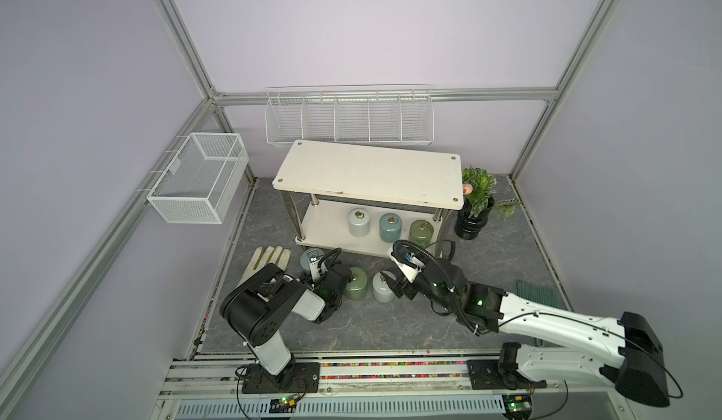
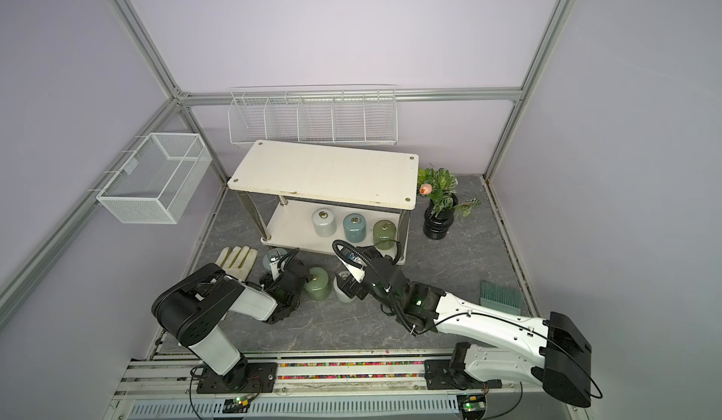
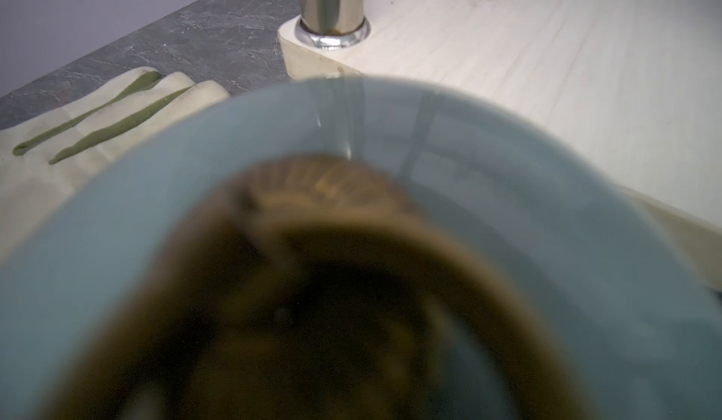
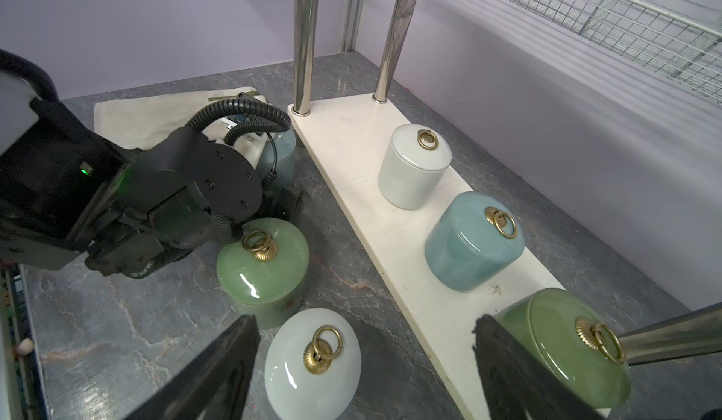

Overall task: Remove the tea canisters from the shelf
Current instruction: Place the tea canister at the center of the board, then pick up the tea canister from the shelf.

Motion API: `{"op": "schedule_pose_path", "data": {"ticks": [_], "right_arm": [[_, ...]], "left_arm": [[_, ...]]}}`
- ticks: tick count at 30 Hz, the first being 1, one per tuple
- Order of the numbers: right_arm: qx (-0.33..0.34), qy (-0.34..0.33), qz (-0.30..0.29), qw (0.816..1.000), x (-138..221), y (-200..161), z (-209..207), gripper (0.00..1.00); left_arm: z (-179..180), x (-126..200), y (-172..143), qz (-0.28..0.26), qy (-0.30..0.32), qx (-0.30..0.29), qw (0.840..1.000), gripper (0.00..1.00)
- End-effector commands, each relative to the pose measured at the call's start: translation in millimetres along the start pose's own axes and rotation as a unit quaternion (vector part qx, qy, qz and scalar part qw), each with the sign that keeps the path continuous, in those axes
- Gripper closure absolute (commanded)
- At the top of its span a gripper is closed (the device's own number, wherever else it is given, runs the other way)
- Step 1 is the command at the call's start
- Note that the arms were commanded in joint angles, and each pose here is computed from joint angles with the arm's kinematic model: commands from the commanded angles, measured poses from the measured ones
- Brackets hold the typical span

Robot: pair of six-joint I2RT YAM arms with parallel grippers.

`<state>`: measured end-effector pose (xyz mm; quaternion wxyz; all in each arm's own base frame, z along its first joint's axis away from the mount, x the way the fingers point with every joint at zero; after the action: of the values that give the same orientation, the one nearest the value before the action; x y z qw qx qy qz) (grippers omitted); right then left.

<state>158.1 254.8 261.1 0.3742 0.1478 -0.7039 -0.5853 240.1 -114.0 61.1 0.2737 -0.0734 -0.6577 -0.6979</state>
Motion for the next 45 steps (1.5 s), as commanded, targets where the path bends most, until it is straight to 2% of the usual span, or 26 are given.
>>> {"op": "schedule_pose_path", "data": {"ticks": [1,10,15,21,31,36,40,42,45], "right_arm": [[0.004,-0.004,-0.005,1.000,-2,8,1,0.11],[0.008,0.001,-0.008,1.000,-2,9,2,0.11],[0.006,0.002,-0.014,1.000,2,10,1,0.11],[0.004,0.001,-0.022,1.000,7,10,-1,0.11],[0.005,0.000,-0.032,0.999,12,11,-3,0.11],[0.003,-0.003,-0.039,0.999,15,12,-5,0.11],[0.002,-0.006,-0.045,0.999,18,12,-6,0.11],[0.002,-0.007,-0.046,0.999,19,12,-6,0.11],[0.002,-0.010,-0.046,0.999,18,11,-7,0.11]], "left_arm": [[-2,-2,-6,0.024,-0.014,0.001,1.000,0.00],[-5,18,15,0.011,0.010,-0.015,1.000,0.00],[0,31,25,0.015,0.005,0.012,1.000,0.00],[6,52,44,0.010,0.002,0.004,1.000,0.00],[17,97,77,-0.001,-0.046,-0.023,0.999,0.00],[26,112,94,-0.033,-0.089,-0.026,0.995,0.00],[27,123,113,-0.079,-0.116,-0.047,0.989,0.00],[23,125,119,-0.097,-0.132,-0.085,0.983,0.00],[12,128,127,-0.086,-0.163,-0.136,0.973,0.00]]}}
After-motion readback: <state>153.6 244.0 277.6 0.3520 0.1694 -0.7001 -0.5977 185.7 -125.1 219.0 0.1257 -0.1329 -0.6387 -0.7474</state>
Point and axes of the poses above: each gripper's point midway between its finger pads, its own x axis back along the fingers, its own z axis along the line the jaws close on, y = z × x, the point moved 9 cm from there along x, back along the fingers, and after that the axes turned 11 degrees about -x, right-handed, at the moved point
